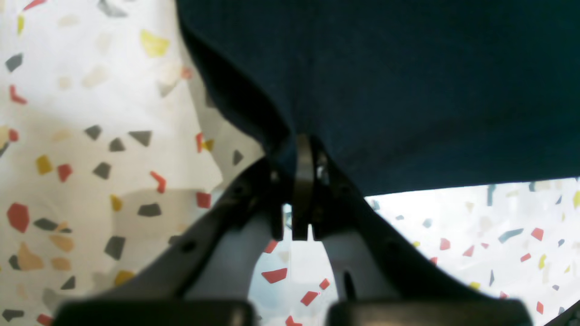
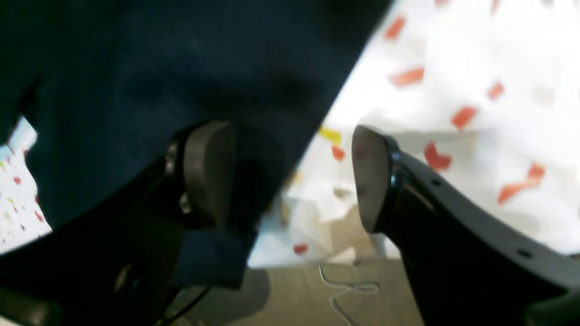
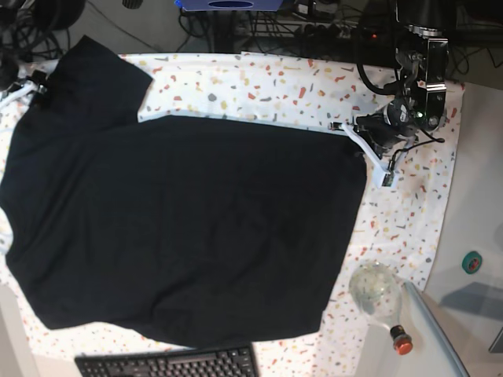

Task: Layout the t-shirt on the table in an organized manner, then fold the t-shirt properly
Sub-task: 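Hold the shirt edges and pull them taut with both grippers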

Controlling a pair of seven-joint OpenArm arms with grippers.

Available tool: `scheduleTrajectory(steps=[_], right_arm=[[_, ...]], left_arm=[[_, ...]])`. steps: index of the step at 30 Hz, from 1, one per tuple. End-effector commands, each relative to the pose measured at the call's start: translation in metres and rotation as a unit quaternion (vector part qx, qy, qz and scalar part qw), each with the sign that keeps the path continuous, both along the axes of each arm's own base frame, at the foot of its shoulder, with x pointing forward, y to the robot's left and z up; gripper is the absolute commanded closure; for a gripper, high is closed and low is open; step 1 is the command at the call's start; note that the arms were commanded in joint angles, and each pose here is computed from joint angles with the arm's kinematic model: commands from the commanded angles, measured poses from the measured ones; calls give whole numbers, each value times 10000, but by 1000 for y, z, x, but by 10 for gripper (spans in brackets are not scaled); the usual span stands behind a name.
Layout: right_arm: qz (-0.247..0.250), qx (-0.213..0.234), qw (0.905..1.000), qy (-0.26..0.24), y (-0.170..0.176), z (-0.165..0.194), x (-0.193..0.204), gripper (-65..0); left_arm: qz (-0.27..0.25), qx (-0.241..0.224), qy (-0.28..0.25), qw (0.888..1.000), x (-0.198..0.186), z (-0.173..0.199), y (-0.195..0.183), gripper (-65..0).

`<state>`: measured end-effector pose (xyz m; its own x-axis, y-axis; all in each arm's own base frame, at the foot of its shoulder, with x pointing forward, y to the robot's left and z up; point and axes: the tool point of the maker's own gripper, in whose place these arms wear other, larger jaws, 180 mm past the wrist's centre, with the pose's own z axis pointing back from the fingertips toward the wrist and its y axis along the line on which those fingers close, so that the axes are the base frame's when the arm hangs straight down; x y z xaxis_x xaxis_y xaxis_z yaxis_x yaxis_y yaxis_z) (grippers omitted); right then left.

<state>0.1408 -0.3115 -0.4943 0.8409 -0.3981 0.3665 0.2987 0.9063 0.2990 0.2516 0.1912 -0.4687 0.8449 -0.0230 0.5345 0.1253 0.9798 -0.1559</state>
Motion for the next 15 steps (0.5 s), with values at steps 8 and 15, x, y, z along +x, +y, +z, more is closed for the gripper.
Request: scheduleTrajectory(steps=[8, 15], right_arm=[[402, 111, 9991, 14, 14, -2, -1, -365], [292, 84, 9995, -28, 9, 0, -1, 0]], left_arm=[[-3, -7, -219, 9998, 10, 10, 2, 0], [-6, -7, -188, 9998, 7, 8, 2, 0]])
